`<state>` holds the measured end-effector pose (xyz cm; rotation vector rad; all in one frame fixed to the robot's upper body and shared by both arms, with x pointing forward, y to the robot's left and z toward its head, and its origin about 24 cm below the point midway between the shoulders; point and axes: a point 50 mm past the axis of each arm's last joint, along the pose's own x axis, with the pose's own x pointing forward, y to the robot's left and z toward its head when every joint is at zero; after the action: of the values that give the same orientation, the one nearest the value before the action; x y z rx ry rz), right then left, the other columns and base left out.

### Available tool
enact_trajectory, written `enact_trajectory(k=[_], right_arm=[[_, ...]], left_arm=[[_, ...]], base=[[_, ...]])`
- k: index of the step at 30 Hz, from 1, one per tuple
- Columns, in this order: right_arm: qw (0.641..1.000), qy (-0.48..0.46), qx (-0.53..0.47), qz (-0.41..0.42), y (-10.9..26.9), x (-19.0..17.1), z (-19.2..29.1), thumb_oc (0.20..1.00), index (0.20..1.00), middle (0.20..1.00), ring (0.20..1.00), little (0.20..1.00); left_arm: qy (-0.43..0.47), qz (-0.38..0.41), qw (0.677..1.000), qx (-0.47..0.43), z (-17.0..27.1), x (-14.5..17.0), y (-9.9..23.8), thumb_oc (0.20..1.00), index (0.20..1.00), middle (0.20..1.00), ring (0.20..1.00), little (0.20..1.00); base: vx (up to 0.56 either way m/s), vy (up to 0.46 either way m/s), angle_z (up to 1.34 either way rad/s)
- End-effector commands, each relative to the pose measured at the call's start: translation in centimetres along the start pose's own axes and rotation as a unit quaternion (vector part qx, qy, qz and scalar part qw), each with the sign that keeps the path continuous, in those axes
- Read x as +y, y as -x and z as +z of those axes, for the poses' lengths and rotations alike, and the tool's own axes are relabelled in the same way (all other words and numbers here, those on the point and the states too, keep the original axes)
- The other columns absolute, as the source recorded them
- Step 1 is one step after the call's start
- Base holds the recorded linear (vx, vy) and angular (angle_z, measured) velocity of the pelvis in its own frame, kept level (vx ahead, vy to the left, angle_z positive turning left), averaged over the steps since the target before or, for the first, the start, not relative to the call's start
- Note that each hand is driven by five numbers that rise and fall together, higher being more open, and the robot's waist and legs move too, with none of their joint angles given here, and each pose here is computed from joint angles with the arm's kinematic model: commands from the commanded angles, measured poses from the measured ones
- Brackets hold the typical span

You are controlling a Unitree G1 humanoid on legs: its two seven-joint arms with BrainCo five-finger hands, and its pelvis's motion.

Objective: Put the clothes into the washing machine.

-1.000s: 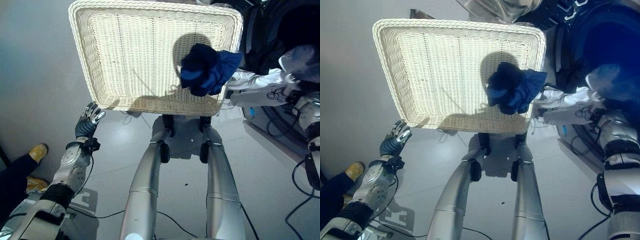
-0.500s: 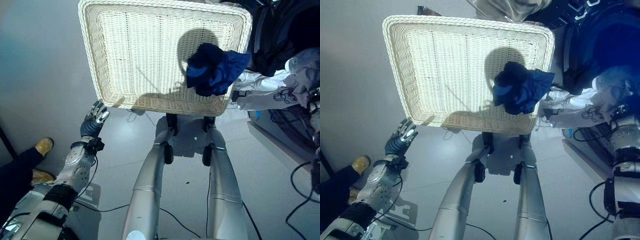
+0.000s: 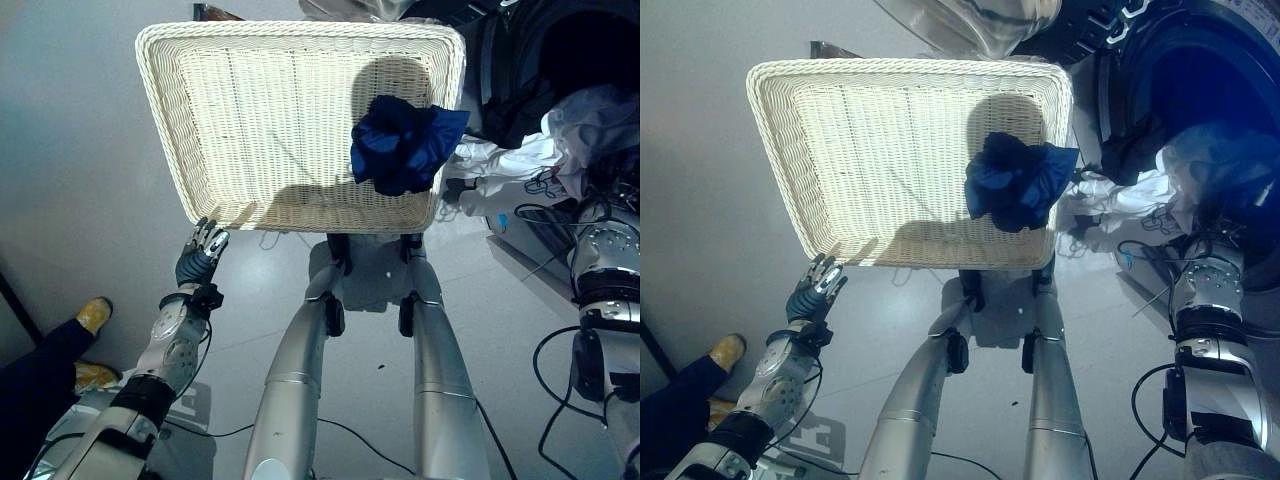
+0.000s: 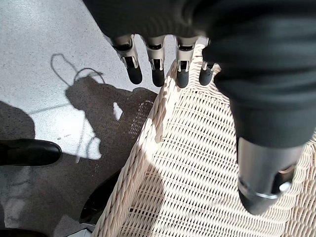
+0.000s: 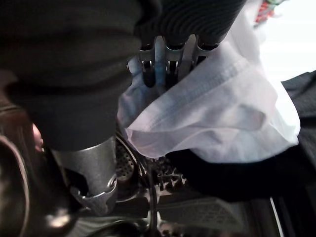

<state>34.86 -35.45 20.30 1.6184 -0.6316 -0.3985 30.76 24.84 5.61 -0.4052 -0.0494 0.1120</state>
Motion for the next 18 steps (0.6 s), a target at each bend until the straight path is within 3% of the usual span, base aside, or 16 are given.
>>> enact_trajectory(k=[1, 5, 11, 12, 18], right_arm=[[0.998, 0.018, -0.067, 0.007, 0.7, -0.7, 3.5, 1.0, 1.0, 1.0, 1.0, 1.0], [0.987, -0.007, -0.159, -0.013, 1.3, -0.6, 4.8, 1.0, 1.0, 1.0, 1.0, 1.0], [0.959, 0.137, -0.248, -0.011, 4.0, -0.4, 3.6, 1.0, 1.0, 1.0, 1.0, 1.0], [0.94, 0.202, -0.275, -0.006, 5.8, -0.8, 2.6, 1.0, 1.0, 1.0, 1.0, 1.0], [0.91, 0.305, -0.281, 0.008, 9.4, -3.6, 0.8, 1.0, 1.0, 1.0, 1.0, 1.0]], left_arm=[[0.005, -0.046, 0.999, -0.008, -0.9, -1.8, 0.5, 1.0, 1.0, 1.0, 1.0, 1.0], [0.012, -0.047, 0.999, -0.003, -1.4, -2.4, 0.6, 1.0, 1.0, 1.0, 1.0, 1.0], [0.033, -0.047, 0.998, 0.001, -2.8, -3.7, 1.0, 1.0, 1.0, 1.0, 1.0, 1.0], [0.045, -0.045, 0.998, 0.003, -3.7, -4.4, 1.6, 1.0, 1.0, 1.0, 1.0, 1.0], [0.075, -0.046, 0.996, 0.008, -6.1, -6.3, 3.3, 1.0, 1.0, 1.0, 1.0, 1.0]], base=[[-0.02, 0.038, -0.05], [-0.02, 0.05, -0.04], [-0.02, 0.09, -0.05], [-0.01, 0.145, -0.04], [0.0, 0.138, -0.11]])
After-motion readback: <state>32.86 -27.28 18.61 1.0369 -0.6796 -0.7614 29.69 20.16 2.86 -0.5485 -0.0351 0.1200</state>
